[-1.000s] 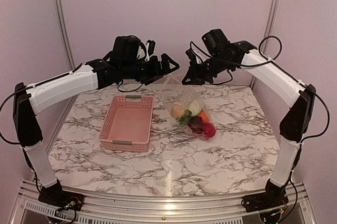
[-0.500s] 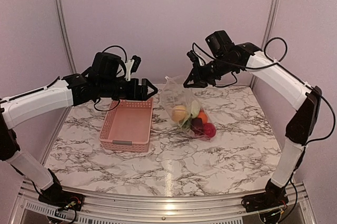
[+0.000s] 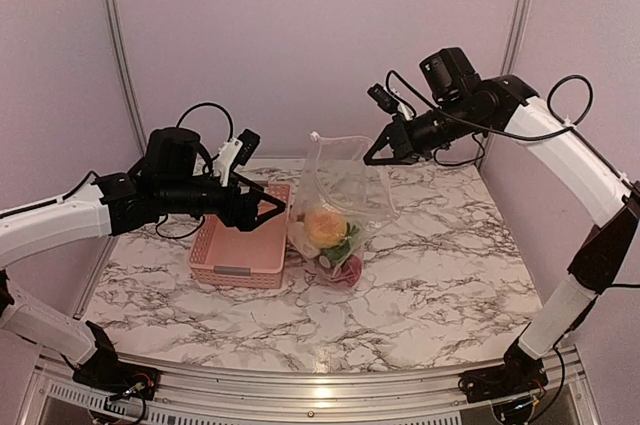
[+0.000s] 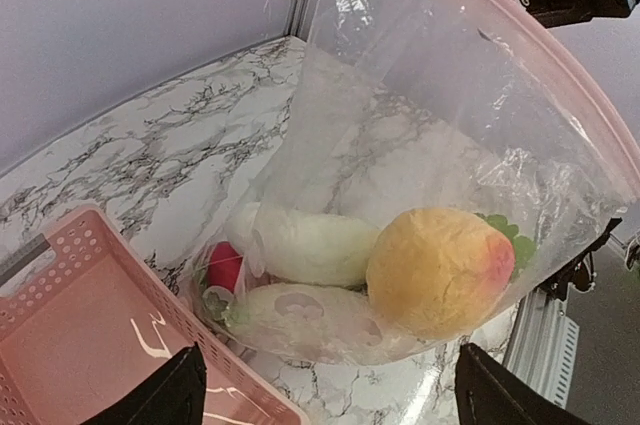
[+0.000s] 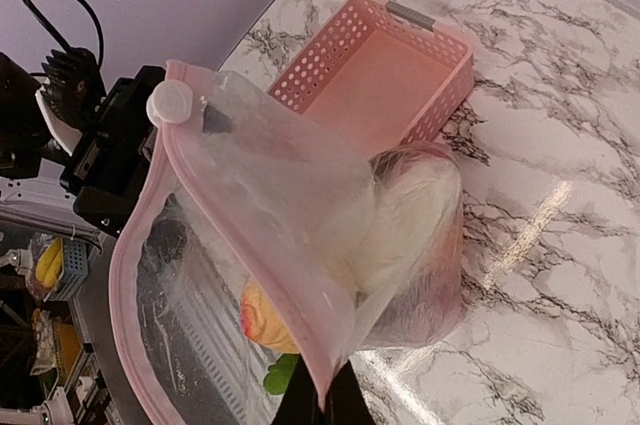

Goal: Place the food in the zip-top bag and seal the zipper
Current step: Adjust the zipper food storage bag at the center of the board, then pass from the right arm to the left

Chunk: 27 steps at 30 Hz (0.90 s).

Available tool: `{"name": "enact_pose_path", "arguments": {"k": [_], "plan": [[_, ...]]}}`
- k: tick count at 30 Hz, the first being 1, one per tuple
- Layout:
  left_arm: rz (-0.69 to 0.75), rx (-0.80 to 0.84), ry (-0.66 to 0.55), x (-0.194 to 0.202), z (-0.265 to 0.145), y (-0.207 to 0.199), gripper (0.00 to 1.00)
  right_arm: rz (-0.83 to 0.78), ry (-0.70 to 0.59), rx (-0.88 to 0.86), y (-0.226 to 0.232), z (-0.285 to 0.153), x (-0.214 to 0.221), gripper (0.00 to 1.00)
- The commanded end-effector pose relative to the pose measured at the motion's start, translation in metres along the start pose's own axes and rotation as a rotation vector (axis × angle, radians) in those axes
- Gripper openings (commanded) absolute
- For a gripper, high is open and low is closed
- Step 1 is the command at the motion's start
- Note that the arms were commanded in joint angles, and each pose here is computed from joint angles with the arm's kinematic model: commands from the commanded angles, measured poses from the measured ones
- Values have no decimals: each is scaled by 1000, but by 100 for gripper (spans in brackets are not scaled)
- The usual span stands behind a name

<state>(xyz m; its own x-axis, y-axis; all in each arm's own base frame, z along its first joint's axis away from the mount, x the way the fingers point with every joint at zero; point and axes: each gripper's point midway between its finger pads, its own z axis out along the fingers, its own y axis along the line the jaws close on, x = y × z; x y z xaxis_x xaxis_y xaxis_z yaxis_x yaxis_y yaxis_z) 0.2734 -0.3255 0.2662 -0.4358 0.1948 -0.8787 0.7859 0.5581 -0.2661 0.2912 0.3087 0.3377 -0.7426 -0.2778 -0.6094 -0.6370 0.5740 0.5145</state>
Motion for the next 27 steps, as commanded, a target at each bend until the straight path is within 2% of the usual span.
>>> {"name": "enact_pose_path", "arguments": {"k": [1,3,7,16,17,18,19,23,27], "plan": [[277,12,-183,-10,-12,-6,90,-61,110,-57,3,11,36,0],[320,45,-209,-9,-6,-10,90,-53,132,-85,4,17,47,0],[325,150,-159,-5,19,-20,87,-69,165,-113,11,26,57,0],[368,191,-166,-15,52,-18,83,-110,229,-127,29,43,72,0],[360,196,-161,-16,56,-19,77,-107,230,-128,30,43,72,0],[357,201,-153,-18,59,-19,66,-105,231,-128,30,43,73,0],[355,210,-143,-18,62,-19,60,-103,232,-127,30,42,73,0],[356,279,-175,-20,62,-30,61,-101,237,-116,27,45,73,0],[352,314,-181,-20,61,-36,56,-100,234,-70,20,48,66,0]]}}
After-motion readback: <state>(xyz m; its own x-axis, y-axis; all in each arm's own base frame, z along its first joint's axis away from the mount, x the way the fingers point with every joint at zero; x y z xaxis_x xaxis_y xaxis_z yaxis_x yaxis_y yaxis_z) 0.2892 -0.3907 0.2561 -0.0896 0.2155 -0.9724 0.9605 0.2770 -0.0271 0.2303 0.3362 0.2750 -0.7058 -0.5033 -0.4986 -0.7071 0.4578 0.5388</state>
